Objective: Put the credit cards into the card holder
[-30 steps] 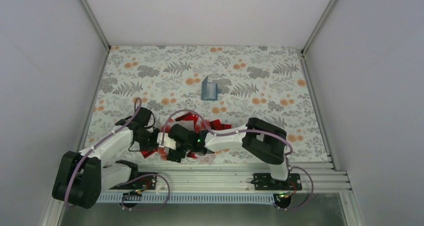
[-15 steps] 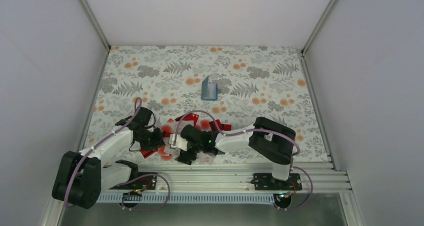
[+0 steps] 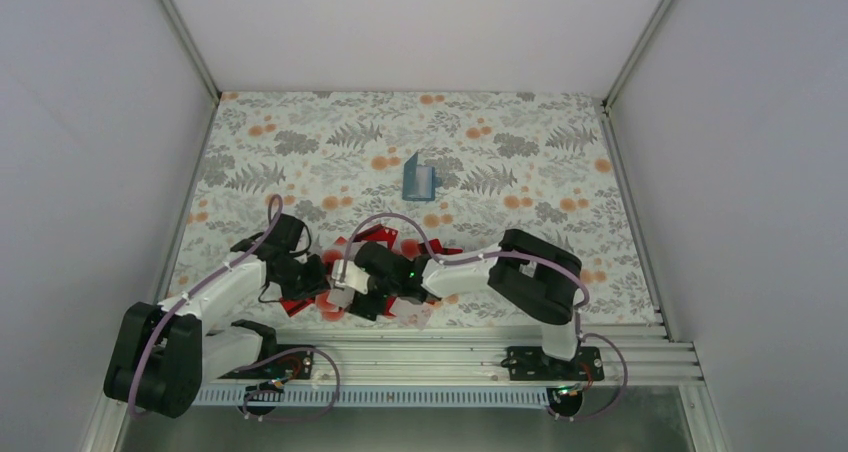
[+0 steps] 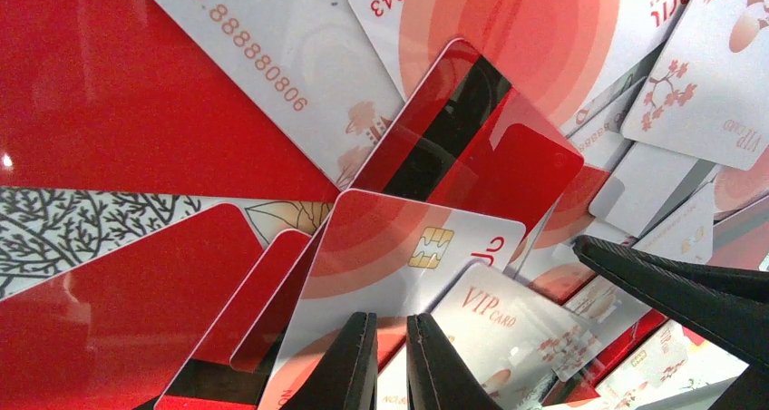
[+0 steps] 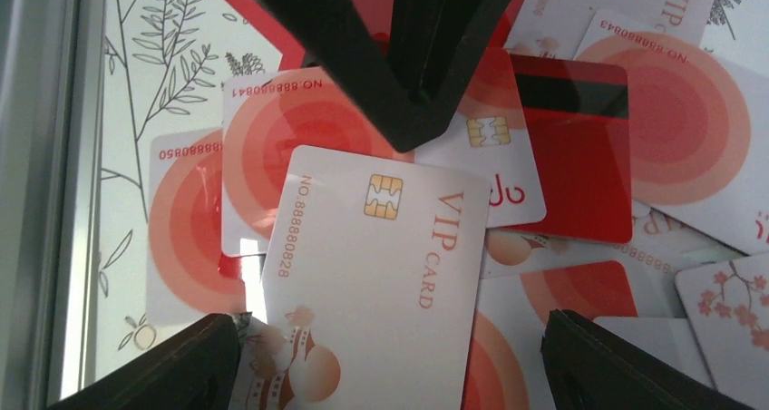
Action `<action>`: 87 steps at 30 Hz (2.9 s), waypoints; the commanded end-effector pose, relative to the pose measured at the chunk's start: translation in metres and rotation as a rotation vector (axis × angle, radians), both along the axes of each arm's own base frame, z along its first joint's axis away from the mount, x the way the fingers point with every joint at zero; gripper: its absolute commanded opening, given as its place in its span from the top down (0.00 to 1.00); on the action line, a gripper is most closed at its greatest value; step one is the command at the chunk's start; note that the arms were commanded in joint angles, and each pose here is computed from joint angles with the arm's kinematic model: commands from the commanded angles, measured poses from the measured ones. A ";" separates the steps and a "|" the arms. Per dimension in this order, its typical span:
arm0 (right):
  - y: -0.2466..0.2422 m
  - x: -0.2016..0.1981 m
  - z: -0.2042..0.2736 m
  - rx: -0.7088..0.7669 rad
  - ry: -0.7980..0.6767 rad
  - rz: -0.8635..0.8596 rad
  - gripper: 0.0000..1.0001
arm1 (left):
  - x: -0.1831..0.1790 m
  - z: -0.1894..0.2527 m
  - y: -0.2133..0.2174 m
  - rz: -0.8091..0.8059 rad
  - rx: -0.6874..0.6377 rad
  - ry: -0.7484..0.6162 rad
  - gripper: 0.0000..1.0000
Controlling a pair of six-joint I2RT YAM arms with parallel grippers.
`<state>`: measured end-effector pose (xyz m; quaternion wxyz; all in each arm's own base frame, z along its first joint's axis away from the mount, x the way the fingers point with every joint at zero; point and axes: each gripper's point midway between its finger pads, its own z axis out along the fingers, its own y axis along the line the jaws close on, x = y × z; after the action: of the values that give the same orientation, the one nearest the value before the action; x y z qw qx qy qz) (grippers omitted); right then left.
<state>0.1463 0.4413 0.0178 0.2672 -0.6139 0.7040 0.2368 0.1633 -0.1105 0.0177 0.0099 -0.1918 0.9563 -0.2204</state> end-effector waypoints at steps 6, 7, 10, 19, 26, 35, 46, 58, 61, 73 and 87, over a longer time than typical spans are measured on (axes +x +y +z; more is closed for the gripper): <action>-0.029 -0.007 -0.051 -0.190 0.003 -0.043 0.22 | -0.003 -0.002 0.000 0.012 -0.003 0.009 0.89; -0.031 -0.009 -0.053 -0.196 -0.002 -0.039 0.23 | -0.003 -0.002 0.000 0.012 -0.004 0.009 0.89; -0.035 -0.012 -0.058 -0.210 0.004 -0.045 0.29 | -0.003 -0.002 0.000 0.009 -0.003 0.009 0.89; -0.043 -0.018 -0.060 -0.232 0.030 -0.062 0.48 | 0.006 0.008 -0.003 0.006 -0.022 -0.050 0.89; -0.043 -0.019 -0.063 -0.240 0.040 -0.065 0.57 | 0.009 0.013 -0.004 0.007 -0.028 -0.072 0.89; -0.020 -0.013 -0.028 -0.152 0.047 -0.084 0.58 | 0.024 0.053 0.009 0.051 0.028 -0.206 0.86; -0.002 -0.003 0.017 -0.054 0.069 -0.135 0.58 | 0.031 0.105 0.019 0.123 0.023 -0.384 0.65; 0.010 0.043 0.108 0.143 0.096 -0.273 0.58 | 0.045 0.188 0.024 0.177 -0.021 -0.631 0.39; 0.009 0.057 0.133 0.194 0.107 -0.312 0.58 | 0.050 0.208 0.018 0.170 -0.071 -0.698 0.34; -0.006 0.106 0.208 0.365 0.276 -0.513 0.58 | 0.065 0.260 -0.016 0.051 -0.267 -0.881 0.32; -0.019 0.114 0.280 0.543 0.335 -0.488 0.57 | 0.102 0.272 -0.040 0.016 -0.369 -0.905 0.48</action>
<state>0.2603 0.4240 0.2602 0.3312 -0.2958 0.7973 0.4088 0.2573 -0.1422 0.2620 0.3666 -0.1017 0.8260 -0.4159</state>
